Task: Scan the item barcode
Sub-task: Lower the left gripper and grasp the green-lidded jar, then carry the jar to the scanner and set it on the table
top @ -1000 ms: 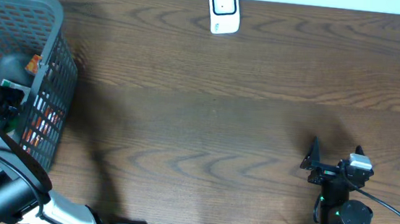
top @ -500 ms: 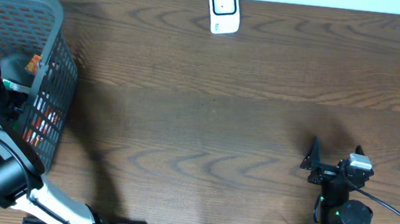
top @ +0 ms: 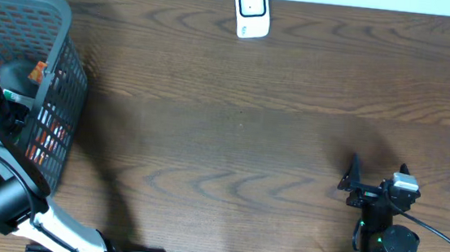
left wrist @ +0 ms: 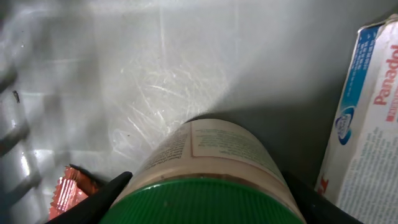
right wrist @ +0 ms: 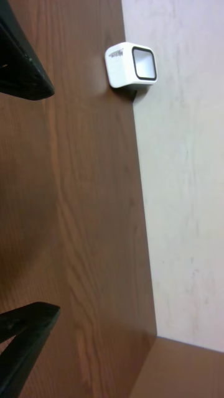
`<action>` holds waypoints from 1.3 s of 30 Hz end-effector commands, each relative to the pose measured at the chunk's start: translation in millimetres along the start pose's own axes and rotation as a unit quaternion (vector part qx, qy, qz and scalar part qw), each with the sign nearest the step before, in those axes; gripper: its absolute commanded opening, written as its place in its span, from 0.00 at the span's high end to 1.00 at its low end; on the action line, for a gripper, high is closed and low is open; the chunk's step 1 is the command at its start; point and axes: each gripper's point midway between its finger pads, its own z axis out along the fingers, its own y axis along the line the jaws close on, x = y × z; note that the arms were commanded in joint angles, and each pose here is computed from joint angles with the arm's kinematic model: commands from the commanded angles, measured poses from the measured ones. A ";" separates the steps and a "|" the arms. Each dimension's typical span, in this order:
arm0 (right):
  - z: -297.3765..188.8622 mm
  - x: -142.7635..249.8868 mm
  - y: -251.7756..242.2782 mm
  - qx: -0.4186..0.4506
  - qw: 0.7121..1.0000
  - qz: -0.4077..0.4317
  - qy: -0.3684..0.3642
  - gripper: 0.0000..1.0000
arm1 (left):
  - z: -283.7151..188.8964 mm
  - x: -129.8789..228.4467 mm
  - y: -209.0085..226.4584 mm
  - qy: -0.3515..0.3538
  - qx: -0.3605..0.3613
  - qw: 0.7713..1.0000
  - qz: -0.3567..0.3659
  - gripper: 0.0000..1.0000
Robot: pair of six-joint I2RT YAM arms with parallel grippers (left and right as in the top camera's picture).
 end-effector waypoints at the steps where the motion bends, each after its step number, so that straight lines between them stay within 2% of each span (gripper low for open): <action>1: -0.1 0.8 -0.6 0.000 1.000 -0.004 0.000 0.01 | -5.6 -1.7 4.8 0.000 -0.007 1.000 0.004 0.45; 5: -0.1 0.8 -0.6 0.000 1.000 -0.004 0.000 0.01 | -35.1 -15.1 0.8 -0.023 0.018 1.000 0.005 0.45; 12: -0.1 0.8 -0.6 0.000 1.000 -0.004 0.000 0.01 | -140.9 -44.0 -4.2 -0.100 0.124 0.987 -0.020 0.40; 19: -0.1 0.8 -0.6 0.000 1.000 -0.004 0.000 0.01 | -253.4 -34.8 -21.3 -0.132 0.315 0.940 -0.013 0.40; 24: -0.1 0.8 -0.6 0.000 1.000 -0.004 0.000 0.01 | -317.4 -1.2 -49.8 -0.078 0.472 0.878 0.023 0.40; 27: -0.1 0.8 -0.6 0.000 1.000 -0.004 0.000 0.01 | -339.5 25.4 -67.6 -0.026 0.528 0.847 0.051 0.40; 31: -0.1 0.8 -0.6 0.000 1.000 -0.004 0.000 0.01 | -353.6 70.3 -91.7 0.015 0.548 0.830 0.105 0.40; 35: -0.1 0.9 -0.6 0.000 1.000 -0.004 0.000 0.01 | -371.9 134.6 -121.5 0.039 0.561 0.805 0.187 0.40; 39: -0.1 0.8 -0.6 0.000 1.000 -0.004 0.000 0.01 | -374.4 196.8 -141.6 0.045 0.544 0.798 0.255 0.40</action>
